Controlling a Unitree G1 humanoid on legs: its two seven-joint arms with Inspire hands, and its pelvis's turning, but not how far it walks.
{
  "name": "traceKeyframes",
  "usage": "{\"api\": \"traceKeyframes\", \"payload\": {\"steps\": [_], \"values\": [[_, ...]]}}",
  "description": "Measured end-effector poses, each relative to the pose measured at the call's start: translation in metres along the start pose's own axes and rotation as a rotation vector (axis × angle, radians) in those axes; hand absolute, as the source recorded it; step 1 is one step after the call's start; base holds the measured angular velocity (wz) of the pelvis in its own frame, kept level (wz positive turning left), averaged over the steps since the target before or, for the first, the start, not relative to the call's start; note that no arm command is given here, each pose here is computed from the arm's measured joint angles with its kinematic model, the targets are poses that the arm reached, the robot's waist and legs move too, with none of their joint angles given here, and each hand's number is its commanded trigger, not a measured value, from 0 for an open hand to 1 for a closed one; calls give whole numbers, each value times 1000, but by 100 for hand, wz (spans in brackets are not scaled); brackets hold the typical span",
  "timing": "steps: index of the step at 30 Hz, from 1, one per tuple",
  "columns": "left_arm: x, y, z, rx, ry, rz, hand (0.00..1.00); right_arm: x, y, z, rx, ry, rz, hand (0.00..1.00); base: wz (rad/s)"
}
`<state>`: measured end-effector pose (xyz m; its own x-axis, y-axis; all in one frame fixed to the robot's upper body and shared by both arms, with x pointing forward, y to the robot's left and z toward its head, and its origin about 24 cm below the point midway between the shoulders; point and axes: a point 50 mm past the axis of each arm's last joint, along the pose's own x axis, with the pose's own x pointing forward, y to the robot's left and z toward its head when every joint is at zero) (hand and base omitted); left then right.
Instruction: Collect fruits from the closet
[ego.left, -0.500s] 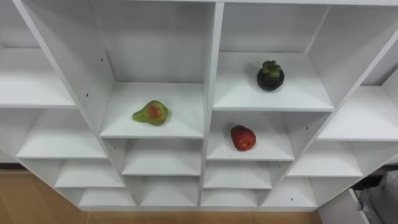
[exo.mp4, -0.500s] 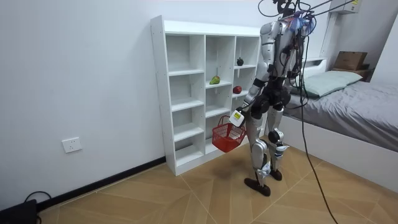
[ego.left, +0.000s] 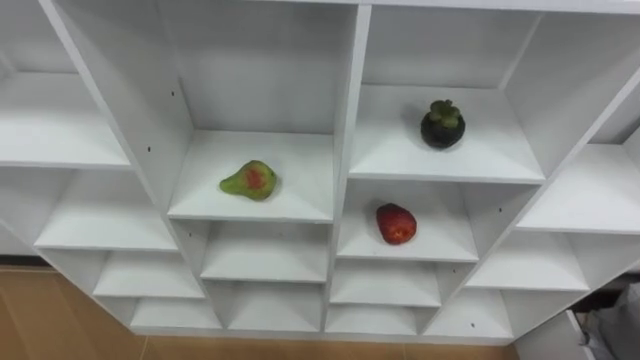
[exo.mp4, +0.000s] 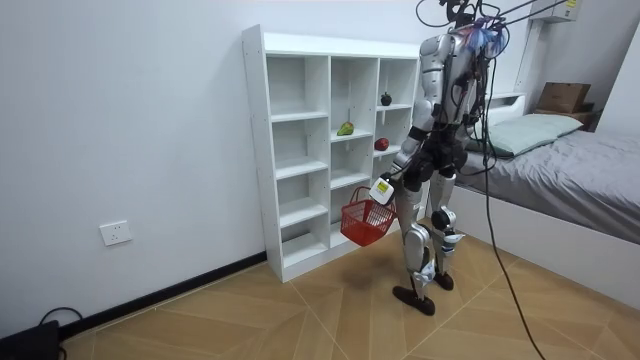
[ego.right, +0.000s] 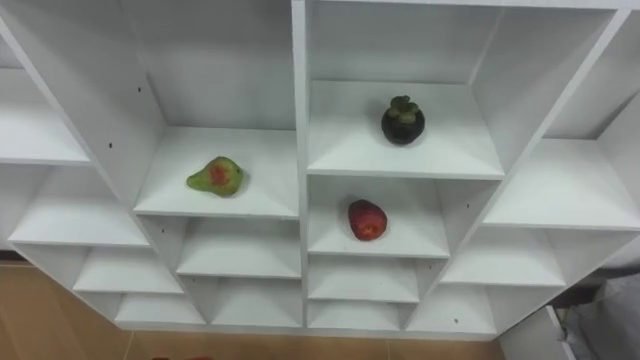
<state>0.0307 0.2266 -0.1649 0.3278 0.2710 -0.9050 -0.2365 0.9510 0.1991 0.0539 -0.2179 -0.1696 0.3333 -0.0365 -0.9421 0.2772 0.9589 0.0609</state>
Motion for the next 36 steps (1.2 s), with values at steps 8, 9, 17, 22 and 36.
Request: {"api": "traceKeyframes", "payload": {"steps": [8,9,17,22,36], "values": [[0,0,1,0,-8,6,100,1,4,13,-7,-68,9,0,-1],[0,-1,2,0,-11,8,100,1,5,18,-11,-97,9,0,-4],[2,-2,9,0,-32,5,100,-2,13,51,-14,-271,7,0,-1],[3,-3,16,0,-61,3,100,-13,24,79,-27,-427,41,0,-3],[2,-2,15,0,-65,5,100,-58,51,132,-146,-779,113,0,0]]}}
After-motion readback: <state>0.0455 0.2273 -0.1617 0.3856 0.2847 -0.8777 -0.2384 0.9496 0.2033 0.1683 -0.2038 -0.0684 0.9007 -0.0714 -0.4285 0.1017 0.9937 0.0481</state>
